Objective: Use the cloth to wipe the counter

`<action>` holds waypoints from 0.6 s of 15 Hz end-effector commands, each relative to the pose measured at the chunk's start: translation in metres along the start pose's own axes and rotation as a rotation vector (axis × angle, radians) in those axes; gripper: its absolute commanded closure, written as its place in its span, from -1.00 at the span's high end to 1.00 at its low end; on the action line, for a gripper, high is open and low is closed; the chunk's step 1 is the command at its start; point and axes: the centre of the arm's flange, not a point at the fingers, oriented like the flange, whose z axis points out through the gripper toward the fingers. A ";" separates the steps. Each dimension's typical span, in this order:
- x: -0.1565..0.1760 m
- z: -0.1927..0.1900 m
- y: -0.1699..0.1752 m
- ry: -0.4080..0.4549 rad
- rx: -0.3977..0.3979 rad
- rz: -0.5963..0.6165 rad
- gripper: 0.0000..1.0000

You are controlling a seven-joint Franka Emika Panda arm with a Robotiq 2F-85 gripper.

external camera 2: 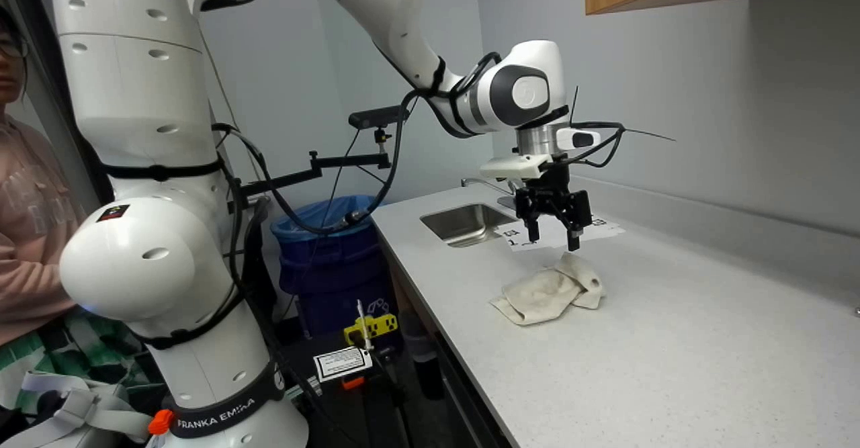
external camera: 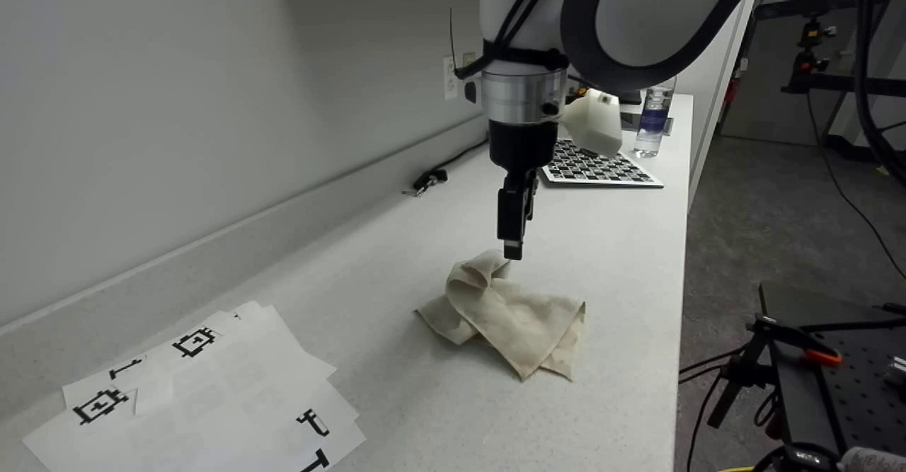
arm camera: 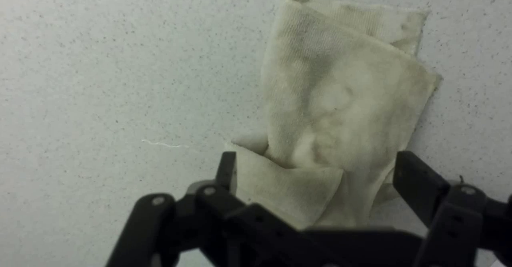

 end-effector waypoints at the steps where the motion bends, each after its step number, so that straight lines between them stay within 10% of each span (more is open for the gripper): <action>1: 0.014 0.011 -0.008 -0.012 0.000 -0.003 1.00; 9: 0.007 0.013 0.000 -0.015 0.009 -0.007 1.00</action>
